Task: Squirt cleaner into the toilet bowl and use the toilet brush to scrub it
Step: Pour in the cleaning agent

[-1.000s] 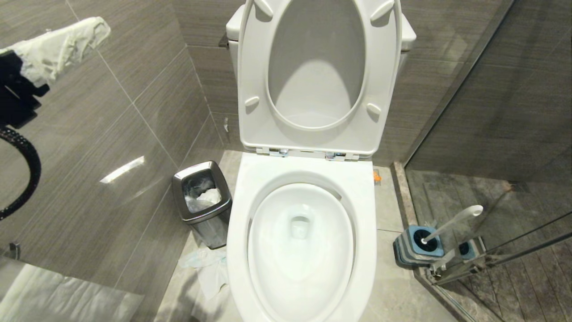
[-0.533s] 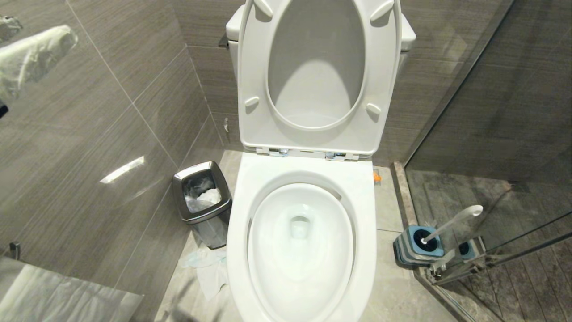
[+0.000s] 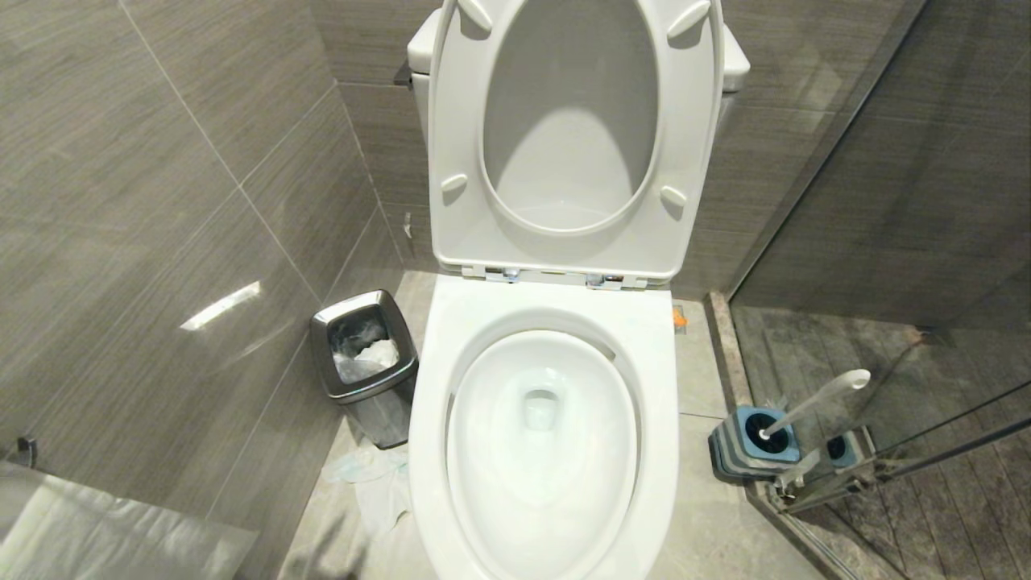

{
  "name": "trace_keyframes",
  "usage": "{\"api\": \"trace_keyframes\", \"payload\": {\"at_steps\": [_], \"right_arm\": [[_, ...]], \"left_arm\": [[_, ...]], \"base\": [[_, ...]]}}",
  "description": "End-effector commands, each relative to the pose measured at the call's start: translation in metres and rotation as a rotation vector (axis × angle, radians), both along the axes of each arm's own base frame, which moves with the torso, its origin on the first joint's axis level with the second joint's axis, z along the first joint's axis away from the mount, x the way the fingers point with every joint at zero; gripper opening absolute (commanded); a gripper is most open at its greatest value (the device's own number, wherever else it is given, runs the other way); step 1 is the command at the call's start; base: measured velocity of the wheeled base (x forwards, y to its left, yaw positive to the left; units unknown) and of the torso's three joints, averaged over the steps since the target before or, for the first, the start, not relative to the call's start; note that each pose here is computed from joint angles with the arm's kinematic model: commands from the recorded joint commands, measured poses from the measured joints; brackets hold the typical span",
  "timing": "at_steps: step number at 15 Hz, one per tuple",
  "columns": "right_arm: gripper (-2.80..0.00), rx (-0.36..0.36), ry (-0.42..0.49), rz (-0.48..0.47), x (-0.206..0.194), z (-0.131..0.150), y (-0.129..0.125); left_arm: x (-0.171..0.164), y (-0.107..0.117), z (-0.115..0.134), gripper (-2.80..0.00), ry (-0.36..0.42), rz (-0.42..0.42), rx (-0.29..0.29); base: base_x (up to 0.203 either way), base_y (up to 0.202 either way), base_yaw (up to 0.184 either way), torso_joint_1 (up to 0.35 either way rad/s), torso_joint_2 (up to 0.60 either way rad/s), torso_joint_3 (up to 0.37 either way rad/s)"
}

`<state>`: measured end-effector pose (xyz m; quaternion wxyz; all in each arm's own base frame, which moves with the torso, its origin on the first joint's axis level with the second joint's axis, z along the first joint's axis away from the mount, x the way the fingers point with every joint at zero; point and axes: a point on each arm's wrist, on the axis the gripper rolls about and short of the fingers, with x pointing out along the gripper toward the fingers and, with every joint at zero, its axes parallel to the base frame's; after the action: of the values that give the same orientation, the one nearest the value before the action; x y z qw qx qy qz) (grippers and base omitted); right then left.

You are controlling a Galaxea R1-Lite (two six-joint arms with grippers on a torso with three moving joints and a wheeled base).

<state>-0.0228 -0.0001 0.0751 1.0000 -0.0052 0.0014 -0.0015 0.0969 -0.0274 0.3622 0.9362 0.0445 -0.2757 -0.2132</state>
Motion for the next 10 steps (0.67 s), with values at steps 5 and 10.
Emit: {"api": "trace_keyframes", "payload": {"at_steps": [5,10], "right_arm": [[-2.80,0.000,0.000,0.000,0.000,0.000,0.000],[-2.80,0.000,0.002,0.000,0.000,0.000,0.000]], "left_arm": [[-0.034,0.010,0.028,-2.80,-0.059,0.064,-0.058],[-0.104,0.024,0.029,-2.80,-0.109,0.087,-0.099]], "base": [[0.000,0.000,0.000,0.000,0.00,0.000],[0.000,0.000,0.000,0.000,0.00,0.000]]}}
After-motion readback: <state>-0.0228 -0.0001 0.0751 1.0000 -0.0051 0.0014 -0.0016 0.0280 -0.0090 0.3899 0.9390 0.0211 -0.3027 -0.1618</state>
